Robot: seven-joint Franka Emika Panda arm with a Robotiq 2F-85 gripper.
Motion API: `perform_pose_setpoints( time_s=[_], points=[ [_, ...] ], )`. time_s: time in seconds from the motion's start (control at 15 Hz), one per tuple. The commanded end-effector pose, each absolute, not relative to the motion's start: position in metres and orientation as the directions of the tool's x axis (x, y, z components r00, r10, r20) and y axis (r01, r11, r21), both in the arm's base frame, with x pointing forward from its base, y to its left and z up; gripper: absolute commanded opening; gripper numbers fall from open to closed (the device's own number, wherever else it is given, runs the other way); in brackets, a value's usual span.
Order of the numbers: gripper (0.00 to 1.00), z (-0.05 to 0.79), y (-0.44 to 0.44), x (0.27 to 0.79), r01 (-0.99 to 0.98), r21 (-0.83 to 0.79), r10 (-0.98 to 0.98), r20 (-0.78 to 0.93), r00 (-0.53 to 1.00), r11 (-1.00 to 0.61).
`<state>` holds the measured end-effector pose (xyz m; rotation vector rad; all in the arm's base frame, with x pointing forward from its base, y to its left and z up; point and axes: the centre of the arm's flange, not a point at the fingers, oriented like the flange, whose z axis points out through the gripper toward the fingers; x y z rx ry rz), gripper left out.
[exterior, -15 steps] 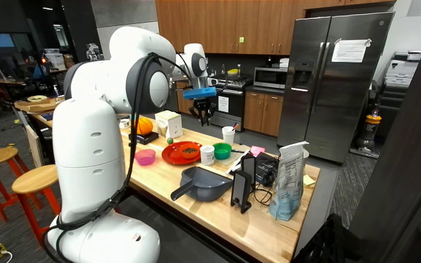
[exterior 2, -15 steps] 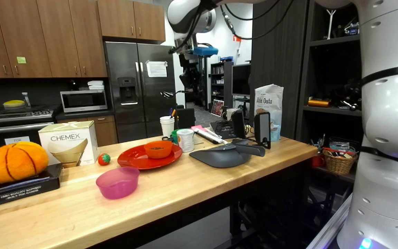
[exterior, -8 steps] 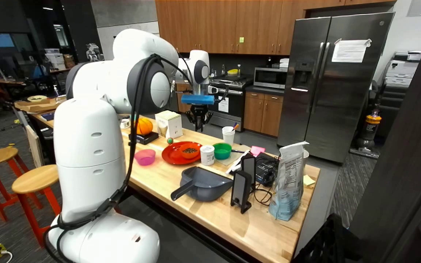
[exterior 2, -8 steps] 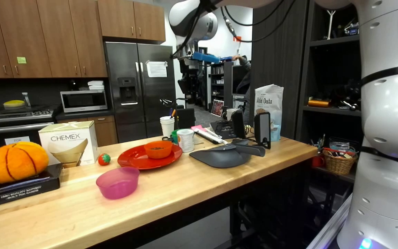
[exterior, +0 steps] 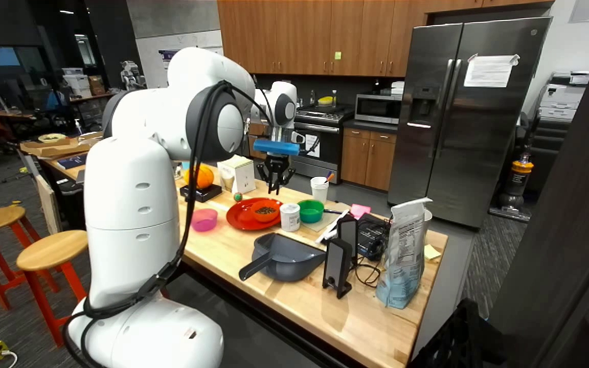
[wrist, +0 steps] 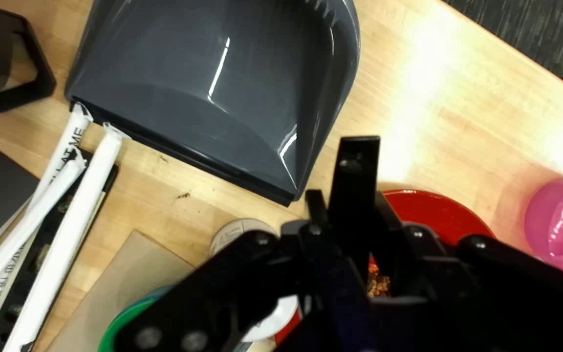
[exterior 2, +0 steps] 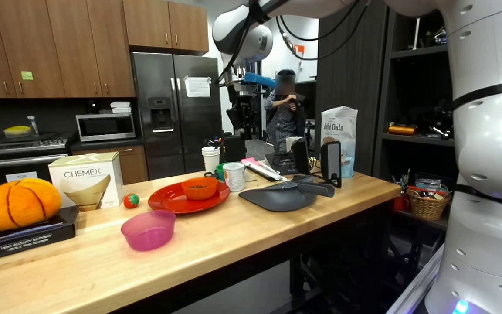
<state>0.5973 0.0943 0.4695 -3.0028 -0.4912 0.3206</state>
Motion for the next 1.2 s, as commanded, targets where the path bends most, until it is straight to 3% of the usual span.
perform_pose_setpoints(
  time_s=[0.0,0.53,1.13],
  points=[
    [0.06,0.480,0.101,0.596,0.347,-0.034,0.345,-0.240,0.907,-0.937],
    [0.06,0.479,0.114,0.551,0.513,0.080,0.466,-0.316,0.826,-0.855],
    [0.06,0.490,0.123,0.548,0.500,0.111,0.453,-0.290,0.843,-0.859]
  ],
)
